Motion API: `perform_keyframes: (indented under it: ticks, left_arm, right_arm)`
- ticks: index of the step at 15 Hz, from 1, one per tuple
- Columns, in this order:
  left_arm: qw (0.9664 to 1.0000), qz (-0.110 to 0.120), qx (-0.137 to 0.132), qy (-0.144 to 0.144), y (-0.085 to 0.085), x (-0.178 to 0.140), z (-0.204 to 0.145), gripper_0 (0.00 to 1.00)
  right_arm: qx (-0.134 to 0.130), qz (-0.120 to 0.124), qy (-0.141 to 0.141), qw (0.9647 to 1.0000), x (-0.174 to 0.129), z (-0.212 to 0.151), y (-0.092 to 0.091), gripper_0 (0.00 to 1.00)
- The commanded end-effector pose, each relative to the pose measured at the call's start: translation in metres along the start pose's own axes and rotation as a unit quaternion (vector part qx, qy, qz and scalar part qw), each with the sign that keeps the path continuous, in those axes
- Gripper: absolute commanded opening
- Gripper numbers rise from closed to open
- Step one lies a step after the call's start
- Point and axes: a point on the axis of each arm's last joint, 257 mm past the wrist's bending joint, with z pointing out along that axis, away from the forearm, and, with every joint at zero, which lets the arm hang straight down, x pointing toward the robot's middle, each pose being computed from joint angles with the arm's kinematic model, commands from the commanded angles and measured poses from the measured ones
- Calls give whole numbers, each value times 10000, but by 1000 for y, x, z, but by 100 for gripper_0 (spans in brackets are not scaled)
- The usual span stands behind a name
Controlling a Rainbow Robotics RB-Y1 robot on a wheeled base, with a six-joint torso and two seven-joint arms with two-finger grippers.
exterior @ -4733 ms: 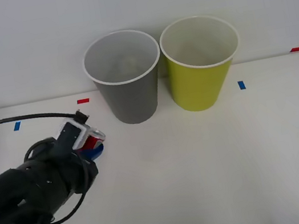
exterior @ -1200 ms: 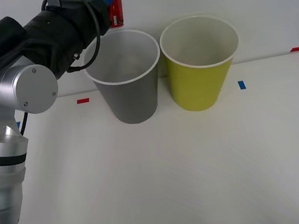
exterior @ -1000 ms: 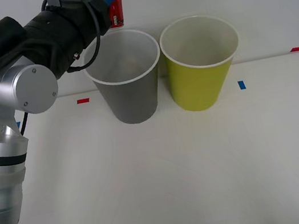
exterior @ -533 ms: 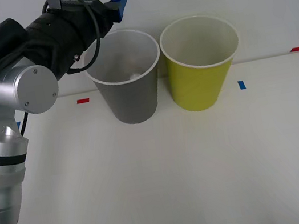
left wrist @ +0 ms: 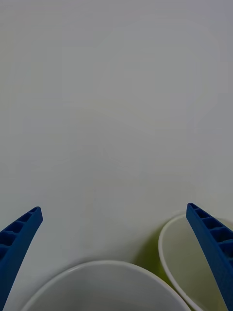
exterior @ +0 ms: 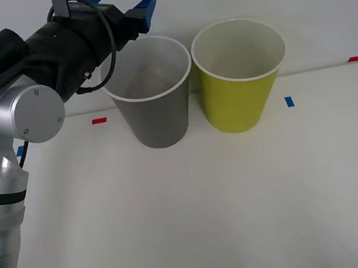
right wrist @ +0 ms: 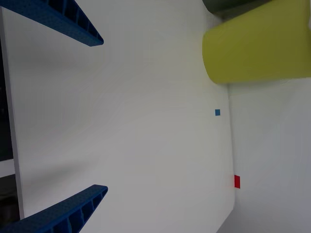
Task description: Put cans in the gray bin and PET bottles in the light green bin.
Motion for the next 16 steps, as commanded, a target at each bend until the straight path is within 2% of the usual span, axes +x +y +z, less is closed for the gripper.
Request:
perform_keyframes:
  ticks: [1,3,8,12,16]
  left_arm:
    - [9999,106,3,-19,-1,12,-38,100]
    - [9997,226,-67,-15,1,18,-68,100]
    - [9989,243,-413,7,14,29,-127,100]
    - [9968,13,-802,13,32,61,-163,100]
    - [9925,-207,-1201,-3,47,90,-201,100]
  right_arm:
    - [0,0,0,10000,0,0,0,100]
    - [0,0,0,10000,0,0,0,100]
    - [0,0,0,10000,0,0,0,100]
    - [0,0,0,10000,0,0,0,100]
    - [0,0,0,10000,0,0,0,100]
